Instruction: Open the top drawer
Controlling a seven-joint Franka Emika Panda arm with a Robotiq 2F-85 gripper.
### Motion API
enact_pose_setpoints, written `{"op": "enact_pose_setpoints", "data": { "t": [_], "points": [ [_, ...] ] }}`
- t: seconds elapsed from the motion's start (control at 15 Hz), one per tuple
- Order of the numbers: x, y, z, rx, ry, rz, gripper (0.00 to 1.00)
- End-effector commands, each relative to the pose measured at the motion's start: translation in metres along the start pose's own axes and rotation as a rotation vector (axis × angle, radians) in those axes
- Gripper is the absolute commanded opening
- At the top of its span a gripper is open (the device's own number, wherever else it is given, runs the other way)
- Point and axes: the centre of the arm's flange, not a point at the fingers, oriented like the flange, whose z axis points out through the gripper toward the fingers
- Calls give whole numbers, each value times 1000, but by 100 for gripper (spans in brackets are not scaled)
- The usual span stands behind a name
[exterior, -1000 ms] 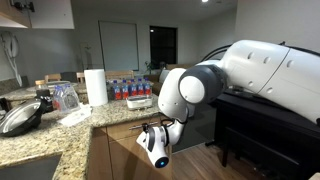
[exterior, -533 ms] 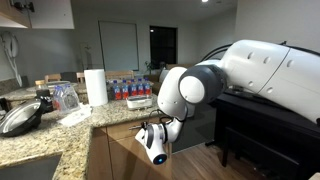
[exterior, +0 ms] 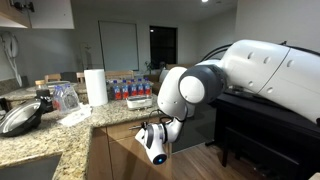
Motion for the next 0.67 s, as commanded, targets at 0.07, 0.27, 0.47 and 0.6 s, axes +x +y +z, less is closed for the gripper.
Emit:
{"op": "enact_pose_setpoints", "data": {
  "t": [0.07, 0.27, 0.47, 0.6],
  "points": [
    [3, 6, -27, 18, 48, -9, 10],
    [2, 7, -37, 5, 74, 17, 11],
    [1, 3, -44, -5, 99, 19, 10],
    [0, 0, -48, -10, 114, 17, 10]
  ]
}}
